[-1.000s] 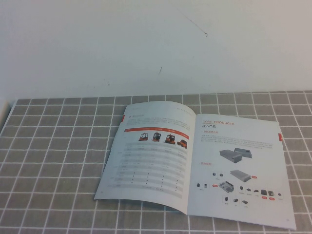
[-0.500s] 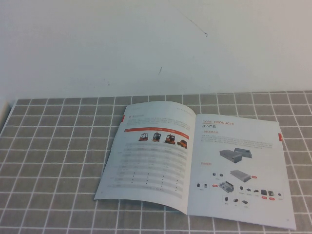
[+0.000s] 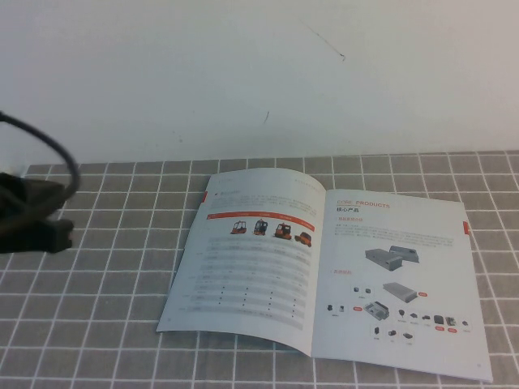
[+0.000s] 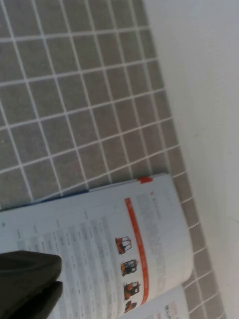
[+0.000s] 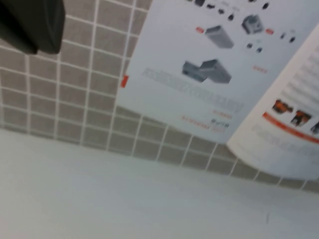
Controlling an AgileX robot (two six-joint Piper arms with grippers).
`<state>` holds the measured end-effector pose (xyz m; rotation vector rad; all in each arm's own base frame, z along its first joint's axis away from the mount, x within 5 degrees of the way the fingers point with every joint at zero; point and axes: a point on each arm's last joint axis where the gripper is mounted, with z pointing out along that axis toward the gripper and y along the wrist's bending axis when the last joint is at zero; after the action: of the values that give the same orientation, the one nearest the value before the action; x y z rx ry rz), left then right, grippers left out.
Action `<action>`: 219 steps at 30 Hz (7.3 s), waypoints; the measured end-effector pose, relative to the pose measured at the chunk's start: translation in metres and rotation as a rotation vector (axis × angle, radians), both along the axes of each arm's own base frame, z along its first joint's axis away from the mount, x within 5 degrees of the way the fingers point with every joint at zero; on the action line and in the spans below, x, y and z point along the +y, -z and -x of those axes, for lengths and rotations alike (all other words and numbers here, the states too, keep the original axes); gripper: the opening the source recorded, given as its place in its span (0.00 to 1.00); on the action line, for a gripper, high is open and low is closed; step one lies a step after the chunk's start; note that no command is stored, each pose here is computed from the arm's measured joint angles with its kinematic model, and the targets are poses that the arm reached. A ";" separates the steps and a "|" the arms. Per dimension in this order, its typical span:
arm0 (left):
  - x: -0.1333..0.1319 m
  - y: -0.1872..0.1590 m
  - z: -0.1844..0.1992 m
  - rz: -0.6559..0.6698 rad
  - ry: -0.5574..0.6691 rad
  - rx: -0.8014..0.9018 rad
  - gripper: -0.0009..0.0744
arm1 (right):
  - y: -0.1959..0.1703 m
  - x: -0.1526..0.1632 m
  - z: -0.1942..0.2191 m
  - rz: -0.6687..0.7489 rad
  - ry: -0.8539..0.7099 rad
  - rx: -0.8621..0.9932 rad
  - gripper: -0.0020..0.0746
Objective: Close book
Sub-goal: 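Close the open booklet and leave it lying on the table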
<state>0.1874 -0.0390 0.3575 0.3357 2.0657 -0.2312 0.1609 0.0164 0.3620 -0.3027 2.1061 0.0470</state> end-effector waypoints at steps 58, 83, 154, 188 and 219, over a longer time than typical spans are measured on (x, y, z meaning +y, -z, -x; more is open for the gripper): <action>-0.057 0.219 -0.187 0.085 -0.071 0.475 0.01 | 0.241 0.063 -0.172 -0.022 -0.327 0.704 0.02; -0.161 0.148 -0.182 0.506 0.506 0.435 0.01 | 0.227 0.067 -0.186 0.001 -0.393 0.706 0.02; 0.004 0.087 0.069 -0.096 0.022 -0.339 0.01 | 0.097 0.002 0.096 0.009 -0.083 -0.029 0.02; 0.027 0.140 0.118 -0.174 -0.091 -0.419 0.01 | 0.107 0.003 0.102 0.012 -0.100 0.081 0.02; 0.031 0.181 0.135 -0.013 -0.186 -0.252 0.01 | 0.107 0.003 0.102 0.008 -0.101 0.085 0.02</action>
<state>0.0522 -0.0081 0.1762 0.1686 1.8361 -0.0588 0.0586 0.0193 0.2552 -0.4189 2.1747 0.1129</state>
